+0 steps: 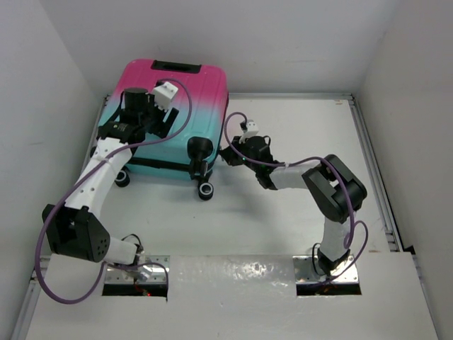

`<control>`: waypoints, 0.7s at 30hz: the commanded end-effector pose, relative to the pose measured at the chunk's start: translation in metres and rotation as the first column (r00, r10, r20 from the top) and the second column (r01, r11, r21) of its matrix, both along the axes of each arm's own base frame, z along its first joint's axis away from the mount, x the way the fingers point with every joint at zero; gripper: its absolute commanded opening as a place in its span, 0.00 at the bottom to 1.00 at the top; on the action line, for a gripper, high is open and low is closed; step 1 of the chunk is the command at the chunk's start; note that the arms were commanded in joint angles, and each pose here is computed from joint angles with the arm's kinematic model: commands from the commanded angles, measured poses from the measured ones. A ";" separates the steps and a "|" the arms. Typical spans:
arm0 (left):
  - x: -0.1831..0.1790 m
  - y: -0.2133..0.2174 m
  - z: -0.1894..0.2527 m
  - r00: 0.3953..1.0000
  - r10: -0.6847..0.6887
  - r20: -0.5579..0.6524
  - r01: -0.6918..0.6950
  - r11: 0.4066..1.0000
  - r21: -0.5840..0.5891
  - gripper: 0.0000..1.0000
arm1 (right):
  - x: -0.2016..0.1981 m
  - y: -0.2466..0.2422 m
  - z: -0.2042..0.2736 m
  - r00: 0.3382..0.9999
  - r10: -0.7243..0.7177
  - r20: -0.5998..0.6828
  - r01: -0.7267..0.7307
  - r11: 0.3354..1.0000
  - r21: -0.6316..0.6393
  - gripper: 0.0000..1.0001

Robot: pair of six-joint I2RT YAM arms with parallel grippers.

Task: Pack the luggage

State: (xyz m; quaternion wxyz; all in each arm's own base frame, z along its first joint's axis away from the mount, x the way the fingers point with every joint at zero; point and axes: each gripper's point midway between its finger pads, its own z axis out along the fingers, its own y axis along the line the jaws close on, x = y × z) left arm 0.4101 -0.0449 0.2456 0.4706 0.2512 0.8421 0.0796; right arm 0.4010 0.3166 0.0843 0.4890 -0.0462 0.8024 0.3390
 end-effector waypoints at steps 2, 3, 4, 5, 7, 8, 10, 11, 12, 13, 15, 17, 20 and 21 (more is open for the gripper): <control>-0.035 0.017 -0.065 0.967 0.030 -0.254 -0.005 0.995 0.098 0.76 | 0.048 -0.029 0.003 0.989 -0.141 0.048 0.143 0.988 -0.057 0.00; -0.034 0.018 -0.064 0.967 0.033 -0.251 -0.008 0.995 0.099 0.76 | 0.048 -0.028 -0.004 0.989 -0.144 0.029 0.146 0.988 -0.057 0.00; -0.034 0.018 -0.064 0.967 0.033 -0.254 -0.008 0.995 0.101 0.76 | 0.049 -0.028 -0.008 0.989 -0.148 0.022 0.149 0.987 -0.060 0.00; -0.033 0.018 -0.063 0.968 0.033 -0.250 -0.008 0.995 0.101 0.76 | 0.053 -0.030 -0.009 0.987 -0.161 0.023 0.162 0.985 -0.064 0.00; -0.033 0.019 -0.061 0.968 0.036 -0.248 -0.010 0.995 0.103 0.76 | 0.056 -0.030 -0.013 0.987 -0.162 0.019 0.163 0.984 -0.076 0.00; -0.033 0.019 -0.060 0.969 0.036 -0.246 -0.010 0.994 0.105 0.76 | 0.061 -0.031 -0.011 0.985 -0.173 0.022 0.174 0.981 -0.080 0.00; -0.032 0.019 -0.058 0.970 0.037 -0.240 -0.013 0.995 0.099 0.76 | 0.065 -0.034 -0.007 0.982 -0.184 0.031 0.186 0.980 -0.077 0.00; -0.033 0.018 -0.055 0.972 0.035 -0.234 -0.013 0.995 0.095 0.77 | 0.068 -0.037 -0.005 0.981 -0.191 0.033 0.192 0.979 -0.074 0.00; -0.033 0.018 -0.056 0.971 0.036 -0.235 -0.014 0.995 0.094 0.77 | 0.070 -0.038 -0.003 0.981 -0.192 0.034 0.194 0.978 -0.070 0.00; -0.032 0.017 -0.053 0.973 0.038 -0.227 -0.018 0.996 0.087 0.76 | 0.072 -0.040 -0.001 0.980 -0.196 0.035 0.198 0.978 -0.067 0.00; -0.030 0.014 -0.047 0.977 0.034 -0.212 -0.021 0.998 0.066 0.77 | 0.077 -0.043 0.002 0.980 -0.197 0.037 0.199 0.977 -0.073 0.00; -0.025 0.010 -0.031 0.984 0.036 -0.176 -0.031 0.999 0.028 0.77 | 0.083 -0.047 0.005 0.979 -0.200 0.036 0.202 0.976 -0.077 0.00; -0.018 0.000 -0.006 0.991 0.020 -0.131 -0.025 0.999 -0.035 0.78 | 0.091 -0.049 0.007 0.982 -0.189 0.030 0.191 0.978 -0.082 0.00; -0.014 -0.002 0.009 0.995 0.017 -0.098 -0.022 0.999 -0.049 0.78 | 0.094 -0.049 0.008 0.982 -0.187 0.035 0.189 0.978 -0.086 0.00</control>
